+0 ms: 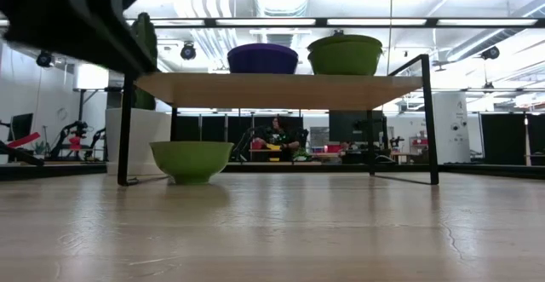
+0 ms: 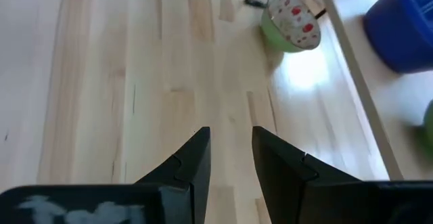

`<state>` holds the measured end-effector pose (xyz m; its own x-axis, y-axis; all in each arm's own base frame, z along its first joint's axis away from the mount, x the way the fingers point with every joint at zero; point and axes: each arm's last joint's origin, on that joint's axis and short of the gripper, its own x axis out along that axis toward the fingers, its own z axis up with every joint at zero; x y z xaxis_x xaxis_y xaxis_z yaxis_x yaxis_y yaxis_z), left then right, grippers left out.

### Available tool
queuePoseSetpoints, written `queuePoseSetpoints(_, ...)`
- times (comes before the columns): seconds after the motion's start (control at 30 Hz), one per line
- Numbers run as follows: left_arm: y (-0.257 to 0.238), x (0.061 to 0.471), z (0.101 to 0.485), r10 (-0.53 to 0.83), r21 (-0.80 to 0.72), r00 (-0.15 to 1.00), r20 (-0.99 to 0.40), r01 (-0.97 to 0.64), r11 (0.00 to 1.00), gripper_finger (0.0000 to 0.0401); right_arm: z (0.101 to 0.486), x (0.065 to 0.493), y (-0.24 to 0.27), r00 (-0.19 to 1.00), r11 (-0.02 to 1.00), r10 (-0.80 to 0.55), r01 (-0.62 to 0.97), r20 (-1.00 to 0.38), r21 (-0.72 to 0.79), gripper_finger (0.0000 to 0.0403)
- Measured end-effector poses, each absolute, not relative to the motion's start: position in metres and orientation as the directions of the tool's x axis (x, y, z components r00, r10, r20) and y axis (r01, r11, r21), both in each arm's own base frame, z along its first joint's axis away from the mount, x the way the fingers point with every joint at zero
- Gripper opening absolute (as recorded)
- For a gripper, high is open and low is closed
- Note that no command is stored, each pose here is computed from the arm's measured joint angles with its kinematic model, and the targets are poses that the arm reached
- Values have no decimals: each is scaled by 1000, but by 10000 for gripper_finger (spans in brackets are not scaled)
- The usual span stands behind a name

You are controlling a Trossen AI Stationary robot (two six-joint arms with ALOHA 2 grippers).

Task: Pick & Place Mini bowls
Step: Stack the red and white bowl on the stacked red and white bowl on the shelf

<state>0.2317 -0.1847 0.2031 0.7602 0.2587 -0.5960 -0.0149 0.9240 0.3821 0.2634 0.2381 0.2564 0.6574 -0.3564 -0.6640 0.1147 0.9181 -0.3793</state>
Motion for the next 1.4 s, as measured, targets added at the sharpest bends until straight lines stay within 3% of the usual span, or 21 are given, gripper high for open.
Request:
queuePoseSetpoints(0.7,-152,247,155,584,636,561,-587,-127,762,103,257,261,248,709,927,-334,129,-621,-352,105)
queuePoseSetpoints(1.4,-130,258,154,637,686,507,-581,-116,718,103,258,262,250,719,934,-321,131,-616,-334,105)
